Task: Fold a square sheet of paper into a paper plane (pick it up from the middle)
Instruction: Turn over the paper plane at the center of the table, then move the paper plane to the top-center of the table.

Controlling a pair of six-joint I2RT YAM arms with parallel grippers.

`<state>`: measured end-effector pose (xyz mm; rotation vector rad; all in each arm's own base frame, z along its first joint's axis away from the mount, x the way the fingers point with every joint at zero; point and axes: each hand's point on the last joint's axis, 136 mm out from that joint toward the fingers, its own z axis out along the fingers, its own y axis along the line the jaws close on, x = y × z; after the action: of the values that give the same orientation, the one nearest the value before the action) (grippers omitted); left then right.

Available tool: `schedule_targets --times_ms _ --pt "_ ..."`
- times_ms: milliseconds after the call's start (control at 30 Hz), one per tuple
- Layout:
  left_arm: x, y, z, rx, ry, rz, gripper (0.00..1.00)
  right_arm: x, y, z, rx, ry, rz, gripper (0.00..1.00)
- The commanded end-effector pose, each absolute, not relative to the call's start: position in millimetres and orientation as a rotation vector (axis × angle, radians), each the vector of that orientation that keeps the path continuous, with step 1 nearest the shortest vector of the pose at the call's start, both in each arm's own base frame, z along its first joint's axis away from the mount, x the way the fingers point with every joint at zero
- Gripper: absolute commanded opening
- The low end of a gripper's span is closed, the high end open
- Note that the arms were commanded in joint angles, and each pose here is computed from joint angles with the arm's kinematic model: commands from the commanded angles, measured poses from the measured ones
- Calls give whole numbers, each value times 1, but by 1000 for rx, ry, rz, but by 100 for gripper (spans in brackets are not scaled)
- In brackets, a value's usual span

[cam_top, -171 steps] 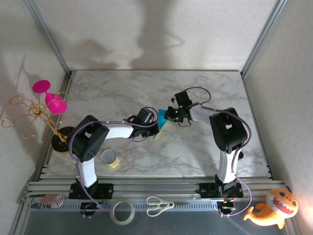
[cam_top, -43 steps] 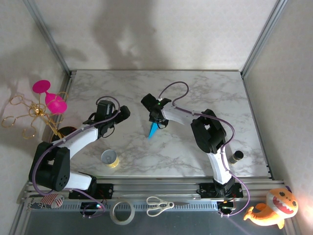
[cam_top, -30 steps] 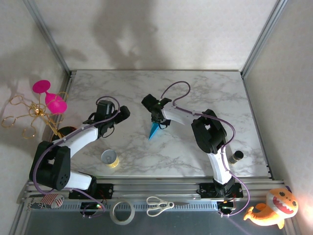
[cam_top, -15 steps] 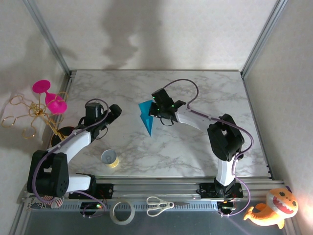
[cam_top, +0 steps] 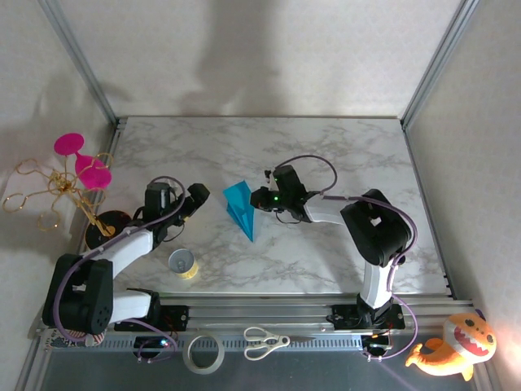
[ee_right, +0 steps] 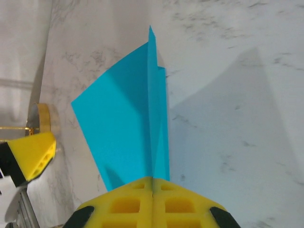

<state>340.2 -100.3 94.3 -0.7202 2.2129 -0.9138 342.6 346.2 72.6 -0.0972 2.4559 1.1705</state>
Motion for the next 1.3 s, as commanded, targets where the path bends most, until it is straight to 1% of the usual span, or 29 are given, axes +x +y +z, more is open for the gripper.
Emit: schedule_targets --times_ms 0,133,300,400,533,633,800,1067,1267 --pt "335 -119 91 -700 2218 -1007 99 347 342 76 -105 2404 1237 0" --pt "328 -144 82 -674 2247 -1084 97 347 331 65 -92 2422 1217 0" --pt "324 -177 74 -649 2281 -1200 86 349 323 59 -65 2423 1215 0" --pt "326 -191 71 -644 2292 -1256 73 349 319 56 -52 2428 1212 0" --pt "330 -202 67 -638 2313 -1276 54 348 317 55 -46 2428 1216 0" --pt "335 -211 66 -612 2321 -1315 47 348 316 55 -51 2428 1216 0" --pt "342 -222 64 -588 2334 -1350 41 348 316 53 -53 2438 1212 0" --pt "347 -226 49 -587 2397 -1293 25 348 316 51 -48 2445 1211 0" --pt "352 -227 42 -591 2418 -1281 16 349 315 50 -38 2451 1211 0"
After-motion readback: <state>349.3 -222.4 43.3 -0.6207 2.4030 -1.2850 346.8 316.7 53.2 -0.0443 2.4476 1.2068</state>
